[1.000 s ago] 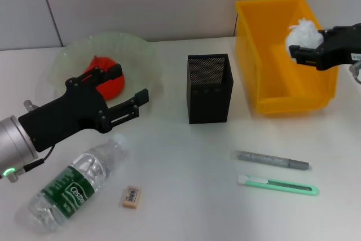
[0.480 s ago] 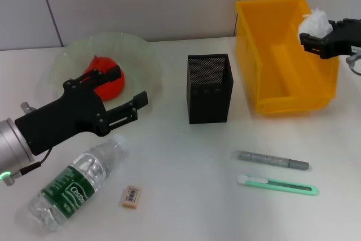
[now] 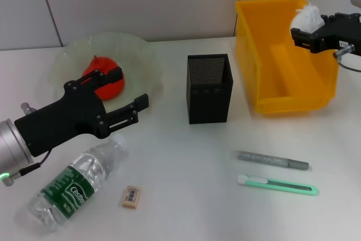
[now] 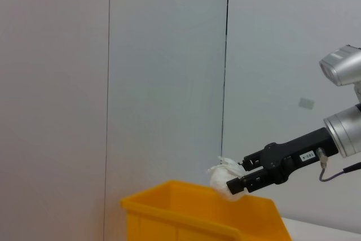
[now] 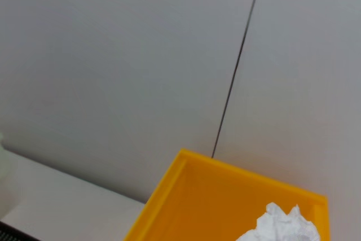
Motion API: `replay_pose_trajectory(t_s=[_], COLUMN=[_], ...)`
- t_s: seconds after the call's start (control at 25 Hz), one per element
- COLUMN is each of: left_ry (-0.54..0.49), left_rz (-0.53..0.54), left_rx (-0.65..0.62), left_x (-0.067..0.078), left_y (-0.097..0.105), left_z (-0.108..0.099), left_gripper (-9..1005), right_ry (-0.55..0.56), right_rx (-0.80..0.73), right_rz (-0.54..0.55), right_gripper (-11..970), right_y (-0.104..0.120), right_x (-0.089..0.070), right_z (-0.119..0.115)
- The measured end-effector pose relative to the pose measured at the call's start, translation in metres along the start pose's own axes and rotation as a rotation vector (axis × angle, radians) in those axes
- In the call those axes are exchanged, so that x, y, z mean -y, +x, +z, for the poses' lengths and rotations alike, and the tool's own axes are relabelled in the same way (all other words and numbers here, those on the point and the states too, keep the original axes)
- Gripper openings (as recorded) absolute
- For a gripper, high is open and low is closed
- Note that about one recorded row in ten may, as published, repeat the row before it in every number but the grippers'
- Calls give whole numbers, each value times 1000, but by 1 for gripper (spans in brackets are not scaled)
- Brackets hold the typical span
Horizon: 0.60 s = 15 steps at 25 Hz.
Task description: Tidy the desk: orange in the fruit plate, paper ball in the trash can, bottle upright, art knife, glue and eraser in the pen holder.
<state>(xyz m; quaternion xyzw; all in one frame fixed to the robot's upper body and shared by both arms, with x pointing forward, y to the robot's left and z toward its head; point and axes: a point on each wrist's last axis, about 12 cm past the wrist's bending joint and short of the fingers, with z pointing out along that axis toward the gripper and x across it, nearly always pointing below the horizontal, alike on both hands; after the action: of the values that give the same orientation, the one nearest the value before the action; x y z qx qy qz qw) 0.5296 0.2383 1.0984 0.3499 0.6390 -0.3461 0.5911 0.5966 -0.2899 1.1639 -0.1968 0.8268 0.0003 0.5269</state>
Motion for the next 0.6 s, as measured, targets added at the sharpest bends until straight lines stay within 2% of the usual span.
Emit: replay_pose_trajectory(t_s=[0.52,0.6], left_ry=[10,17], left_rz=[3,8], left_rx=[1,-11], left_x=[0,0], left_y=[-1,0], left_z=[-1,-3], left_gripper=[802,802], right_ry=[18,12], right_rx=[15,23], right_rz=[8,21], right_gripper=[784,784], right_y=[1,1], right_x=[2,1], right_z=[0,-2])
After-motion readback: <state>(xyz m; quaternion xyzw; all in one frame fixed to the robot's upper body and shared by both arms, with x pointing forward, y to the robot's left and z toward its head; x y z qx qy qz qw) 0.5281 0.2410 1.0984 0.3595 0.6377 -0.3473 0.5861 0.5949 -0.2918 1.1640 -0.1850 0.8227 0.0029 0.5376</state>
